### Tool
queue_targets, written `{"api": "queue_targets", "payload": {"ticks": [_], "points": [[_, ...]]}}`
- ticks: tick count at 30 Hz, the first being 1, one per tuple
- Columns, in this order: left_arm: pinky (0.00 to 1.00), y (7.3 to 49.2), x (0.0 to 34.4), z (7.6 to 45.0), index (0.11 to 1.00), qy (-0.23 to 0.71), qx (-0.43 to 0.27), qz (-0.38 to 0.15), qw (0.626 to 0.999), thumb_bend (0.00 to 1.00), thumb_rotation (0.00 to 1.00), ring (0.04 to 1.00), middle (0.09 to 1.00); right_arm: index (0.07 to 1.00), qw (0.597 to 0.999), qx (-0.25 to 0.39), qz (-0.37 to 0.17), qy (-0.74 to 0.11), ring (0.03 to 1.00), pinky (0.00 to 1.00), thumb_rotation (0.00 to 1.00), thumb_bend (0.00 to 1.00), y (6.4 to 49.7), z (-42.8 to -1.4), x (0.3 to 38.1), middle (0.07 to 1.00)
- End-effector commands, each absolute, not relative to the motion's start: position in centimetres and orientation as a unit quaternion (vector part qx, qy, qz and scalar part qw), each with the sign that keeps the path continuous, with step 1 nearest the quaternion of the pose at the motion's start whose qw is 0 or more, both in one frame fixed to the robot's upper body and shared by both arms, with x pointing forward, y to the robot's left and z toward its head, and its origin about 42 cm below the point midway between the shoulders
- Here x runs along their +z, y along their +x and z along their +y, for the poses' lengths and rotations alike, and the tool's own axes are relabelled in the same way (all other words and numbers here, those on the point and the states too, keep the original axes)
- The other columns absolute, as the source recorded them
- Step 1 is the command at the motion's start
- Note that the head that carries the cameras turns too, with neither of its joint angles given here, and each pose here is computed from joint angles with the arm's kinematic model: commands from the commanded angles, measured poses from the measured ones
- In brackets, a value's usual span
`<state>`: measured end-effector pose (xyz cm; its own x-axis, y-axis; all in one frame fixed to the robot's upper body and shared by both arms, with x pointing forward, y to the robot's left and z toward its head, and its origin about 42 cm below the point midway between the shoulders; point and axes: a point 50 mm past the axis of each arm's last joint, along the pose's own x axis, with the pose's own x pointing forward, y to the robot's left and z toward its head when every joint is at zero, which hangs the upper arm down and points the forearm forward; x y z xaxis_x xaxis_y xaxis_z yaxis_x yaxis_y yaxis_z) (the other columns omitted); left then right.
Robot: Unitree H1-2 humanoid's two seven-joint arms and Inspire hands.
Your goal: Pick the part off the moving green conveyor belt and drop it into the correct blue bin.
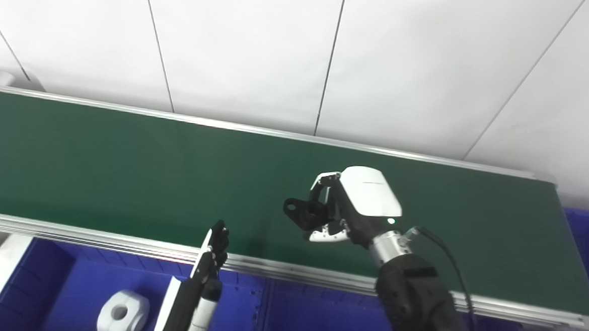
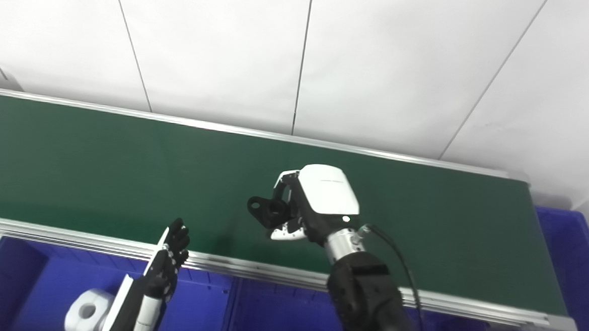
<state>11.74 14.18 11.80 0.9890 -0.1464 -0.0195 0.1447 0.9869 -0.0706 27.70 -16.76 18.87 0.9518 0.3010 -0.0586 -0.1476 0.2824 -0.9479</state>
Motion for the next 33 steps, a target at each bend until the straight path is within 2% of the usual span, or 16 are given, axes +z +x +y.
{"api": "queue_targets", "payload": {"ticks": [1,7,13,17,28,33], "points": [[1.00,12.0,13.0,14.7,1.000,-0.037,-0.074,-0.006,0.997,0.68,1.00,1.000,1.000,0.486,0.796,0.121,-0.082,-0.588,0.236,0.17,0.14,0.51,26.9,-17.5,20.7,0.331],[1.00,12.6,14.0,16.5,1.000,-0.041,-0.076,-0.012,0.996,0.63,0.98,1.000,1.000,0.487,0.789,0.144,-0.050,-0.594,0.195,0.13,0.14,0.51,23.3,-18.6,21.5,0.281],[1.00,13.7,15.0,18.0,1.000,-0.065,-0.072,-0.004,0.995,0.63,0.94,1.000,0.999,0.485,0.782,0.203,-0.038,-0.587,0.220,0.16,0.14,0.51,19.8,-17.9,21.0,0.307],[1.00,14.3,15.4,18.7,1.000,-0.067,-0.078,0.009,0.995,0.64,0.93,1.000,1.000,0.488,0.772,0.254,-0.011,-0.583,0.248,0.18,0.15,0.51,17.8,-17.6,19.9,0.346],[1.00,14.4,15.4,18.9,1.000,-0.065,-0.081,0.018,0.994,0.64,0.91,1.000,1.000,0.488,0.736,0.314,0.031,-0.599,0.239,0.18,0.14,0.51,15.3,-17.4,15.5,0.331],[1.00,14.1,15.1,18.5,1.000,-0.059,-0.082,0.019,0.995,0.65,0.92,1.000,1.000,0.488,0.736,0.302,0.038,-0.604,0.253,0.19,0.14,0.51,15.4,-18.0,13.9,0.352]]}}
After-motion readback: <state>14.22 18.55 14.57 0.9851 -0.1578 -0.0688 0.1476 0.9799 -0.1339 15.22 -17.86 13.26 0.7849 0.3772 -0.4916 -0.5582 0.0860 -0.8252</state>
